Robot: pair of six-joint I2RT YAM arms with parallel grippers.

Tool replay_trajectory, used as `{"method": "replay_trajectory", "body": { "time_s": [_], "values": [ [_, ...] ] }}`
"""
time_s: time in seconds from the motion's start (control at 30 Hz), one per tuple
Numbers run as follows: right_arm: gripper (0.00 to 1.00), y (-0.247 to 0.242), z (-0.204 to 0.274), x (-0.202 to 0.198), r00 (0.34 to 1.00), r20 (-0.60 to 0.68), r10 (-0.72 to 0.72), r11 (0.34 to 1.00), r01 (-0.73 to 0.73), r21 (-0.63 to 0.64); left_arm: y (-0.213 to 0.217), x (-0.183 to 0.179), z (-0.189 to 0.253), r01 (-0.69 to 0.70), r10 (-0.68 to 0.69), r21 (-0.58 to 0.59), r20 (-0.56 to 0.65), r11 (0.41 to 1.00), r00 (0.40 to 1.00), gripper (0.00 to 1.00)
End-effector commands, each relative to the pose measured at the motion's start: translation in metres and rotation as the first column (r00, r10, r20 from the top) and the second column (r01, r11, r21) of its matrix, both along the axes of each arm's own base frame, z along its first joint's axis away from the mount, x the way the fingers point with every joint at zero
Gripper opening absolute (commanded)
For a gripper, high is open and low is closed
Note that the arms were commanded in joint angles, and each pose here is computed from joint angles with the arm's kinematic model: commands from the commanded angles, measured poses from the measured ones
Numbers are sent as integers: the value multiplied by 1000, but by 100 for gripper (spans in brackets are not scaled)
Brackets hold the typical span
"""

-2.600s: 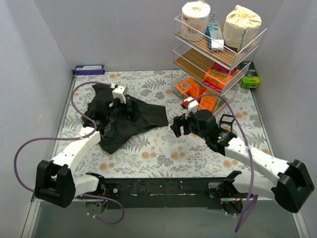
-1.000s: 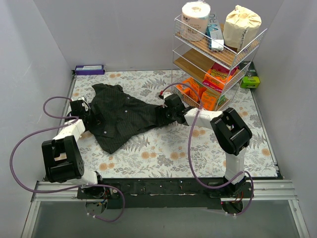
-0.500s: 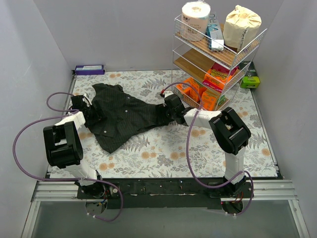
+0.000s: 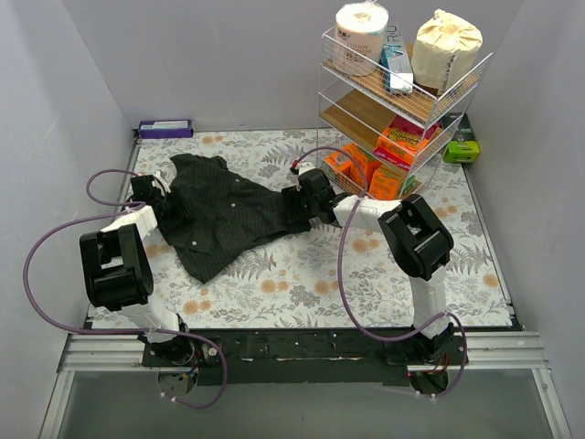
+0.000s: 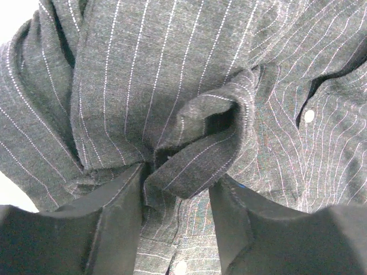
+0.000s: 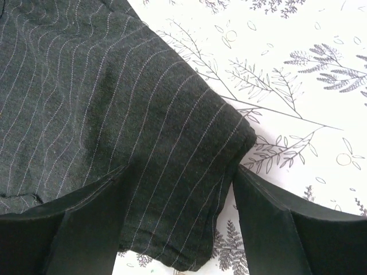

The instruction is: Pin the brooch onto the clothing

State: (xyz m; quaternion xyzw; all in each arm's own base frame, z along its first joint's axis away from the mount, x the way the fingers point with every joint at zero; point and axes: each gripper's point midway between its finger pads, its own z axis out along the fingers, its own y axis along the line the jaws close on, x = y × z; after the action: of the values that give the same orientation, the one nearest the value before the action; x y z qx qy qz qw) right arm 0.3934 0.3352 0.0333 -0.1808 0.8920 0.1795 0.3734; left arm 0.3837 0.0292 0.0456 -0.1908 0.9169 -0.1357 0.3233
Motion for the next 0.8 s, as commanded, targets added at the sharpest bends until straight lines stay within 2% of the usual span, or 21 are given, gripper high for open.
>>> {"method": "replay_trajectory", "body": {
  "time_s": [0.0, 0.03, 0.07, 0.13, 0.17, 0.23, 0.27, 0.33, 0.5, 0.57, 0.6, 0.63, 0.77],
  "values": [
    [73, 13, 4, 8, 999, 10, 49, 999, -49, 18, 0, 13, 23, 27, -27, 5, 78, 1000, 997, 42],
    [66, 15, 3, 9, 998, 11, 57, 998, -57, 16, -1, 13, 26, 27, -27, 4, 84, 1000, 996, 32],
    [49, 14, 2, 8, 998, 3, 62, 998, -62, 10, -1, 14, 31, 28, -29, 8, 100, 1000, 995, 25],
    [32, 13, 2, 5, 998, 0, 67, 998, -67, 8, 0, 14, 36, 20, -22, 13, 116, 1000, 993, 11],
    [16, 11, 3, 4, 998, 0, 70, 998, -70, 4, 1, 16, 46, 12, -16, 23, 150, 1000, 989, 11],
    [1, 7, 9, 0, 997, 10, 74, 997, -74, 3, 3, 16, 56, 2, -9, 37, 182, 999, 983, 5],
    [1, 1, 4, -7, 997, -1, 80, 997, -80, -16, 8, 15, 58, -16, 4, 63, 190, 998, 982, 2],
    [1, -7, 15, -12, 996, 15, 83, 996, -83, -22, 17, 14, 74, -51, 25, 109, 234, 993, 972, 2],
    [1, -53, 2, -46, 998, -18, 58, 988, -60, -145, 43, 4, 106, -180, 98, 229, 329, 957, 939, 0],
    [1, -71, 8, -61, 999, -26, 41, 984, -45, -170, 44, 3, 116, -191, 99, 231, 360, 954, 928, 0],
    [1, -87, -5, -75, 998, -51, 22, 978, -32, -207, 40, 3, 118, -174, 82, 223, 370, 959, 925, 0],
    [1, -92, 6, -77, 1000, -29, 9, 981, -15, -194, 37, 3, 124, -167, 74, 213, 386, 963, 919, 1],
    [1, -121, 3, -105, 998, -56, -36, 973, 22, -232, 35, 4, 121, -159, 79, 187, 375, 970, 924, 0]
  ]
}}
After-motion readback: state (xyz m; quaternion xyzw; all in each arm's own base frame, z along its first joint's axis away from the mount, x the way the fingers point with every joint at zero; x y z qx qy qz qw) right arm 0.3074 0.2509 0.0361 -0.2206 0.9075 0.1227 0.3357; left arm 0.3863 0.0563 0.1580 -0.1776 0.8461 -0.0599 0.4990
